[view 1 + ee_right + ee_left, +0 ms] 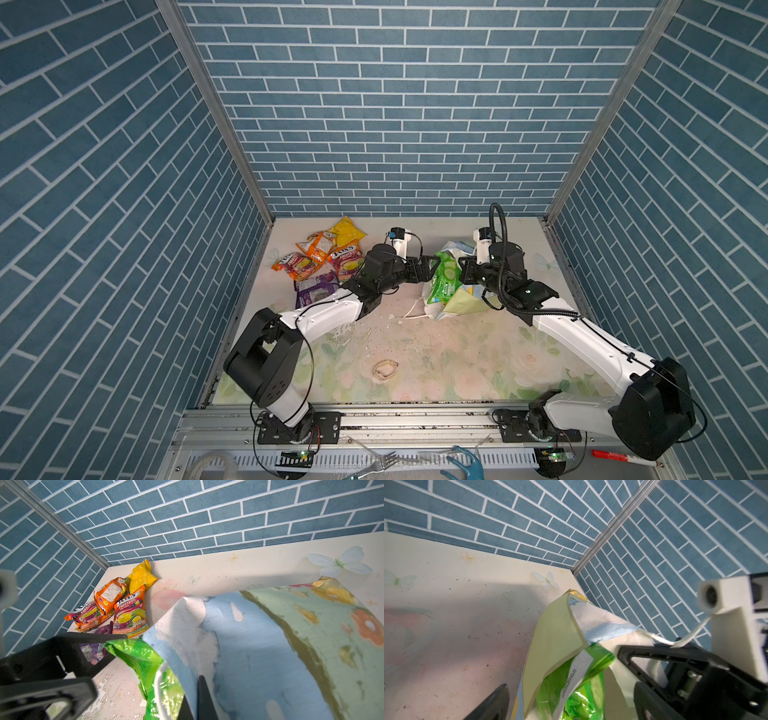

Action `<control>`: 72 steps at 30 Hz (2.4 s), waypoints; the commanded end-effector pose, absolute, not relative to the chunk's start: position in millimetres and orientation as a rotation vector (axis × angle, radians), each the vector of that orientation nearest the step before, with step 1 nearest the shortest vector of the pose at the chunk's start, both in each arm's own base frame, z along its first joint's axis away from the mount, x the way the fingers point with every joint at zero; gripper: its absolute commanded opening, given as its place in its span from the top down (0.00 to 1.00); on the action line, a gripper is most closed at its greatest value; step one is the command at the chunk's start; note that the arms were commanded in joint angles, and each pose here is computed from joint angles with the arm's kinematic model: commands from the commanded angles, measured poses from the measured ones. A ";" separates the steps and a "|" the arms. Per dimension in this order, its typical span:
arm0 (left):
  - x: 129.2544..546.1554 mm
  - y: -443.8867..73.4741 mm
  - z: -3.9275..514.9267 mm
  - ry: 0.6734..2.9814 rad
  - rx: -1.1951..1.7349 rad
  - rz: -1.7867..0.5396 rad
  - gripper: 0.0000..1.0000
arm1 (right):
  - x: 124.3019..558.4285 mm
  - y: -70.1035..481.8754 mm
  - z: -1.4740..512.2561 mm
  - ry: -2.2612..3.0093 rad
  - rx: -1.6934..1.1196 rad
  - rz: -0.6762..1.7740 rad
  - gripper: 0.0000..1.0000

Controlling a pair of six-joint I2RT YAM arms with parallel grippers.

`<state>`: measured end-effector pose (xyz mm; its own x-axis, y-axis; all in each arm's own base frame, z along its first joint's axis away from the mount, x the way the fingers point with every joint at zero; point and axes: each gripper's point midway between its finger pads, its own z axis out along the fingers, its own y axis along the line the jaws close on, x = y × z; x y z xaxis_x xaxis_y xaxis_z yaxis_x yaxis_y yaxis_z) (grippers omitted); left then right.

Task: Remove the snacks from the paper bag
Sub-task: 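Lift the green Lay's bag upward out of the bag mouth with the left gripper, then pull the green Lay's bag fully clear of the paper bag with the left gripper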

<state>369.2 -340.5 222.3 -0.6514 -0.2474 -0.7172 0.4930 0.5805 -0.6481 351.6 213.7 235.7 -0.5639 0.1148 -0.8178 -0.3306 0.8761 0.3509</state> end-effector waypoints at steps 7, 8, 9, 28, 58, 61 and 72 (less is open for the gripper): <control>362.6 -383.7 221.0 1.948 0.263 -1.314 0.23 | 356.1 221.0 248.3 2.059 -0.122 0.661 1.00; 361.9 -387.5 220.8 1.952 0.272 -1.313 0.24 | 356.1 221.1 248.6 2.058 -0.122 0.663 1.00; 361.6 -390.6 219.8 1.957 0.279 -1.309 0.27 | 356.1 221.3 247.4 2.062 -0.121 0.664 1.00; 357.0 -368.1 229.9 2.033 0.323 -1.065 0.81 | 354.6 210.5 241.3 2.082 -0.093 0.604 1.00; 325.4 -368.5 218.4 2.080 0.309 -1.147 0.53 | 363.0 208.0 241.4 2.101 -0.069 0.559 1.00; 319.2 -380.4 210.8 2.096 0.342 -1.164 0.53 | 364.4 210.1 241.0 2.102 -0.071 0.567 1.00; 325.4 -388.7 179.9 2.234 0.410 -0.996 0.42 | 361.9 211.0 247.2 2.089 -0.071 0.589 1.00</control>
<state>326.4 -388.8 181.5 -0.7552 -0.0318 -0.6547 0.4960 0.6252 -0.6025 357.8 208.2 221.8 -0.5958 0.1162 -0.7947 -0.2741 0.9007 0.3372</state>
